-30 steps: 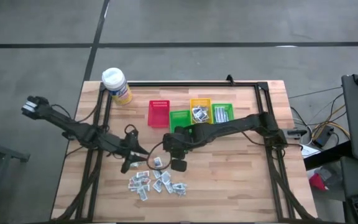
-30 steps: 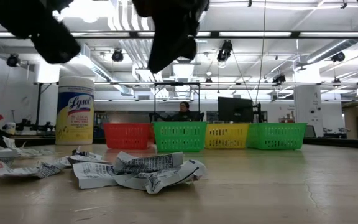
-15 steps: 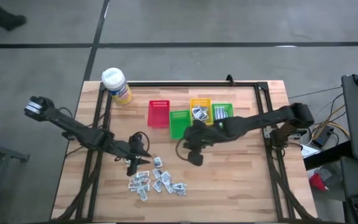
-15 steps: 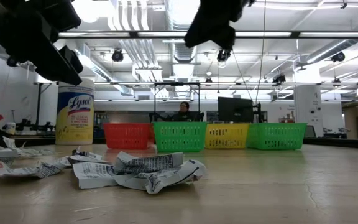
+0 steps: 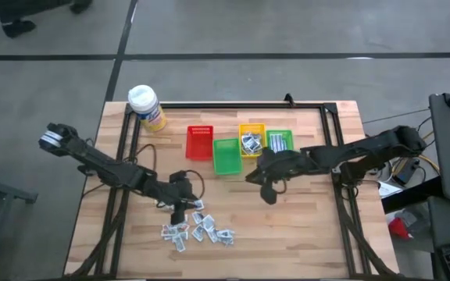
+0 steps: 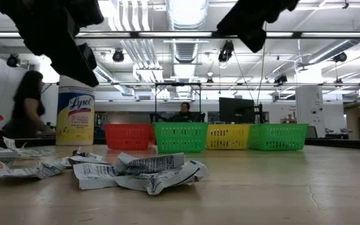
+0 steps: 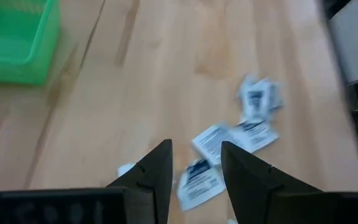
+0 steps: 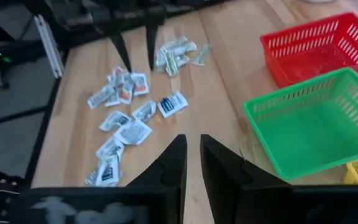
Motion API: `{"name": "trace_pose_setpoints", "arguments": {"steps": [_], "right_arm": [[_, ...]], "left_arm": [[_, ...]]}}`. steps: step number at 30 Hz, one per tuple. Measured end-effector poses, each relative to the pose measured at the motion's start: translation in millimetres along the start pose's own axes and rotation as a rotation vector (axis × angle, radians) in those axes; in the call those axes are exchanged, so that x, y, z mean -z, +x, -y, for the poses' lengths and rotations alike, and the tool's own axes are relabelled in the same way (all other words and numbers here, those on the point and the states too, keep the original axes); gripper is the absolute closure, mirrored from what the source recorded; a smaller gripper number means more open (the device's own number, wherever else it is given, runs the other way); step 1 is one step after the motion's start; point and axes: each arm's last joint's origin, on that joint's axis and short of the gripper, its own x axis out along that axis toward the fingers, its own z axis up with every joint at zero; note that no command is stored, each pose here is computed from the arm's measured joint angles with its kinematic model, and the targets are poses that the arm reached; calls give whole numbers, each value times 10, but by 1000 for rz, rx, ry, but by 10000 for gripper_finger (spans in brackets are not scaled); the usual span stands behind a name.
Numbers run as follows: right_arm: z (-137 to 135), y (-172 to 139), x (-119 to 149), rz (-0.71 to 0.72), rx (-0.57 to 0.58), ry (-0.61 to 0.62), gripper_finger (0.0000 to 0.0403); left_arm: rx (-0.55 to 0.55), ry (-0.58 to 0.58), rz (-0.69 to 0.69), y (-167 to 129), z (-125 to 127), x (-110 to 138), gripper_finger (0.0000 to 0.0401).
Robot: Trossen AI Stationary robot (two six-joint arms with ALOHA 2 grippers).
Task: Pick & Place First Aid Supplies
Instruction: Put the alcohol pad into the yellow basket
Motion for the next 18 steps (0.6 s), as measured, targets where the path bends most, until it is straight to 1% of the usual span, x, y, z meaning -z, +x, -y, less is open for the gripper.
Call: {"name": "trace_pose_setpoints", "arguments": {"steps": [5,8,13,15,16,17,18], "right_arm": [[40,-166,61,56,-23,5,358],[57,-228,89,66,-27,4,358],[65,-241,107,60,-25,-12,359],[65,-242,108,59,-25,-26,358],[66,-242,109,58,-24,-29,358],[66,-241,109,57,-24,-29,359],[66,-242,109,57,-24,-29,359]], "left_arm": [[-128,-8,-144,129,-5,-84,270],[-162,39,-202,185,3,-115,270],[-162,171,-254,244,7,-113,270],[-140,209,-279,244,6,-95,270],[-134,210,-296,240,3,-82,270],[-129,185,-306,242,-1,-74,270],[-125,125,-306,245,-7,-80,270]]}}
